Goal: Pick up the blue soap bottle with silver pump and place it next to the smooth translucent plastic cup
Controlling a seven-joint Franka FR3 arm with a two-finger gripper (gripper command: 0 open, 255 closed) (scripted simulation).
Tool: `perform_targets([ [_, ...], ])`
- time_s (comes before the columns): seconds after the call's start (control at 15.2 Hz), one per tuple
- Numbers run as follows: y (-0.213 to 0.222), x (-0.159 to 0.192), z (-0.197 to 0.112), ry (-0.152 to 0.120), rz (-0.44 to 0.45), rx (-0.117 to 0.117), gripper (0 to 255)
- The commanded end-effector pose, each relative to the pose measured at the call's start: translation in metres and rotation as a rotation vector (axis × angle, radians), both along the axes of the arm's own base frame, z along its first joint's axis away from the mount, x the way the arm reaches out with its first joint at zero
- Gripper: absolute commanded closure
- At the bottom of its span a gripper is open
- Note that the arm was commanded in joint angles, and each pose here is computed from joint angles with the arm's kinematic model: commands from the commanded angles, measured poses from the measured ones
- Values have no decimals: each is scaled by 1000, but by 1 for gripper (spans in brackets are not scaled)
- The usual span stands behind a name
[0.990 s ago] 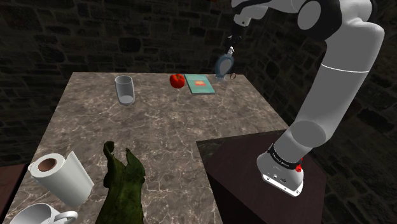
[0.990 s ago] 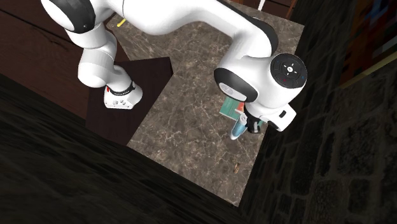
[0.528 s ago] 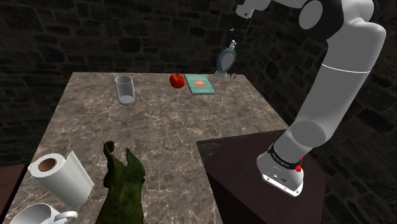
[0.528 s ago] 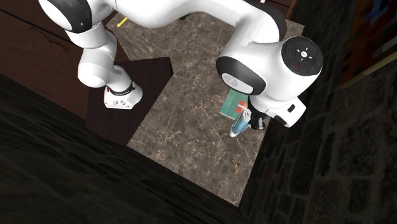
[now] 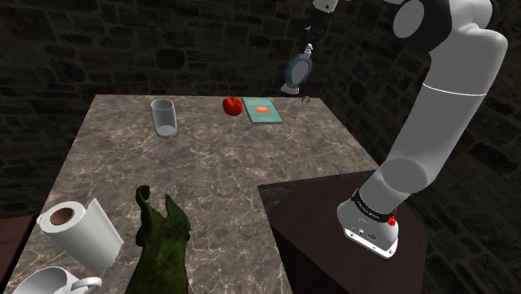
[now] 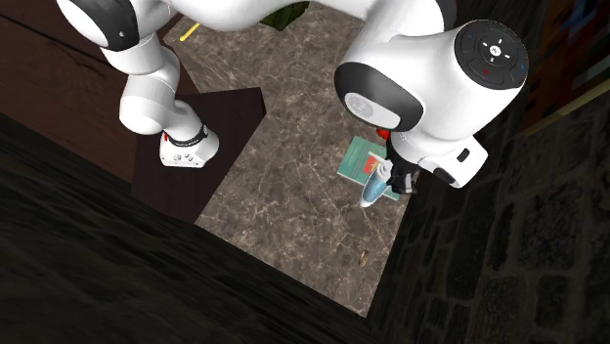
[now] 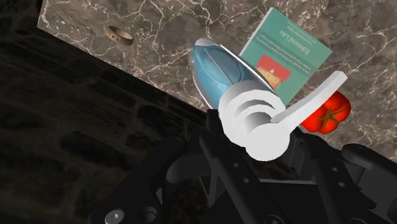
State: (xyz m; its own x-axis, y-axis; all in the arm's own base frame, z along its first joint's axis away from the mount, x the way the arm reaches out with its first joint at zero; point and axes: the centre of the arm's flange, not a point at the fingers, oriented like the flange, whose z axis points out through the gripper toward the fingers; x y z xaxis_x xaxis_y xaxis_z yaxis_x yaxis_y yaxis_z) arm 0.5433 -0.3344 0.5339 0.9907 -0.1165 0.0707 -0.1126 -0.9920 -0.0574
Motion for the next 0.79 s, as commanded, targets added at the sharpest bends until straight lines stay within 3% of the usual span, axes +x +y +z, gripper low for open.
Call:
perform_targets([
  [0.0,0,0,11,0,0,0,255],
  [0.73,0,0,69,0,0,0,255],
])
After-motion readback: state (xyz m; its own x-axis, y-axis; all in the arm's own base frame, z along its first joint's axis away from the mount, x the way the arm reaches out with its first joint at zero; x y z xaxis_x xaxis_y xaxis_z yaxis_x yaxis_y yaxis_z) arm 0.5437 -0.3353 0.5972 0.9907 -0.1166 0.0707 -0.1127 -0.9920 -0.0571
